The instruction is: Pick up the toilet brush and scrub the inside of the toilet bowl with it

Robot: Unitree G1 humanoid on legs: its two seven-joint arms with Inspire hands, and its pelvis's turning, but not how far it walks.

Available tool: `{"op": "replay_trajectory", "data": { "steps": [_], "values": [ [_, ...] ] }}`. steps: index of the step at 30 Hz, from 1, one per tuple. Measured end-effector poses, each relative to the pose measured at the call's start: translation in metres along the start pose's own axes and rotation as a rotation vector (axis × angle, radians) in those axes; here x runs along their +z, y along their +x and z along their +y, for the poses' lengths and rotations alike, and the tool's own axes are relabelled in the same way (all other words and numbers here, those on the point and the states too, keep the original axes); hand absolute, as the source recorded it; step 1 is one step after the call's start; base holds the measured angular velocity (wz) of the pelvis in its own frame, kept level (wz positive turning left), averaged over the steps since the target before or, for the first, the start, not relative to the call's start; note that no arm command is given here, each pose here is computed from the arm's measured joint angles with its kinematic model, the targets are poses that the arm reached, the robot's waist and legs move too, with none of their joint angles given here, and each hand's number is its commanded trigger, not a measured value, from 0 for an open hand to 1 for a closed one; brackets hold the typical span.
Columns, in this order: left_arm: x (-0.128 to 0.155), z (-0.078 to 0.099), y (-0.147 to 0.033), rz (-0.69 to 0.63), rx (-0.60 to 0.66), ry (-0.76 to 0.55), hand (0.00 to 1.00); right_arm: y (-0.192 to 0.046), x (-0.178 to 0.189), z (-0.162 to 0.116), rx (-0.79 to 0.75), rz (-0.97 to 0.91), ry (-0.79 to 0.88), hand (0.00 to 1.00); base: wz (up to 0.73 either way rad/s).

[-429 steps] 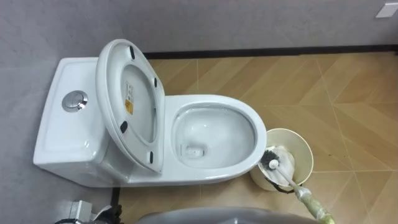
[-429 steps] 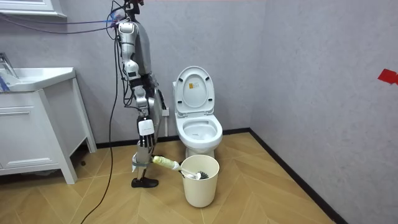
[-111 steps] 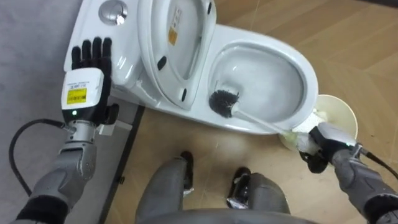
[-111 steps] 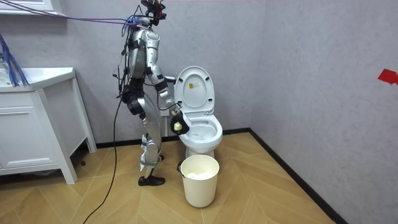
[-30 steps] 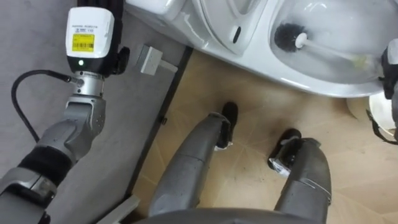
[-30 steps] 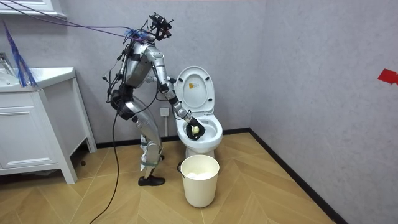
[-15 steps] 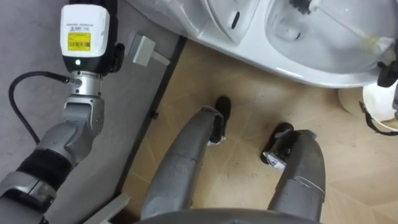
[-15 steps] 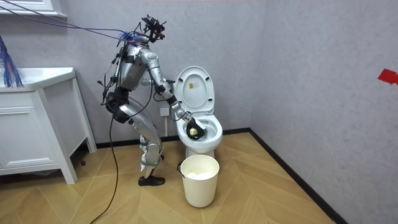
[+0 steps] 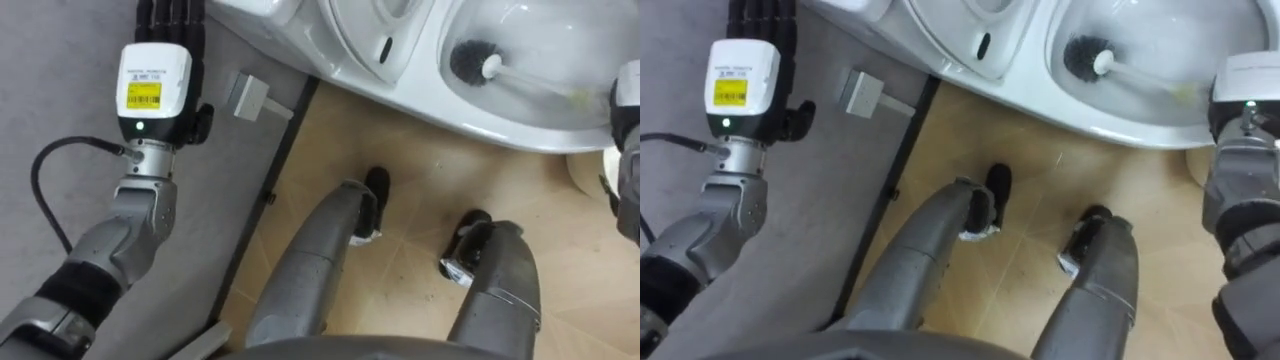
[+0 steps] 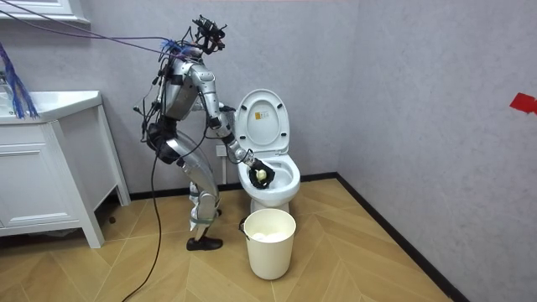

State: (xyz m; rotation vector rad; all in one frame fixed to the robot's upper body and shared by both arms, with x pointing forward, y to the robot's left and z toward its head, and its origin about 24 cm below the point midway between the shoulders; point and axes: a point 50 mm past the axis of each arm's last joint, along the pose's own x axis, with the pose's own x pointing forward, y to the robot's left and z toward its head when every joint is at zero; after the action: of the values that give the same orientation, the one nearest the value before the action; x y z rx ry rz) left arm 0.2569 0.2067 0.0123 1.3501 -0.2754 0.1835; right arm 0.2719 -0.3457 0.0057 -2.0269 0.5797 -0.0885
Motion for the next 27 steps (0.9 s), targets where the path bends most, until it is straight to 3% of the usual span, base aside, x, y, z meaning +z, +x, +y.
{"op": "replay_trajectory", "data": {
  "steps": [4, 10, 18, 27],
  "values": [
    [-0.001, 0.000, 0.000, 0.015, -0.001, -0.025, 0.00, 0.002, 0.001, -0.002, 0.002, 0.000, 0.021, 1.00, 0.02],
    [-0.003, 0.007, 0.008, 0.002, 0.027, -0.009, 0.00, 0.008, -0.007, -0.003, 0.048, 0.013, 0.217, 1.00, -0.01],
    [-0.003, 0.021, 0.014, -0.003, 0.117, 0.006, 0.00, 0.018, -0.018, -0.016, 0.103, 0.152, 0.738, 1.00, 0.01],
    [-0.003, 0.017, 0.014, 0.007, 0.073, 0.024, 0.00, 0.013, -0.006, -0.005, 0.137, 0.165, 0.746, 1.00, 0.03]
  ]
}}
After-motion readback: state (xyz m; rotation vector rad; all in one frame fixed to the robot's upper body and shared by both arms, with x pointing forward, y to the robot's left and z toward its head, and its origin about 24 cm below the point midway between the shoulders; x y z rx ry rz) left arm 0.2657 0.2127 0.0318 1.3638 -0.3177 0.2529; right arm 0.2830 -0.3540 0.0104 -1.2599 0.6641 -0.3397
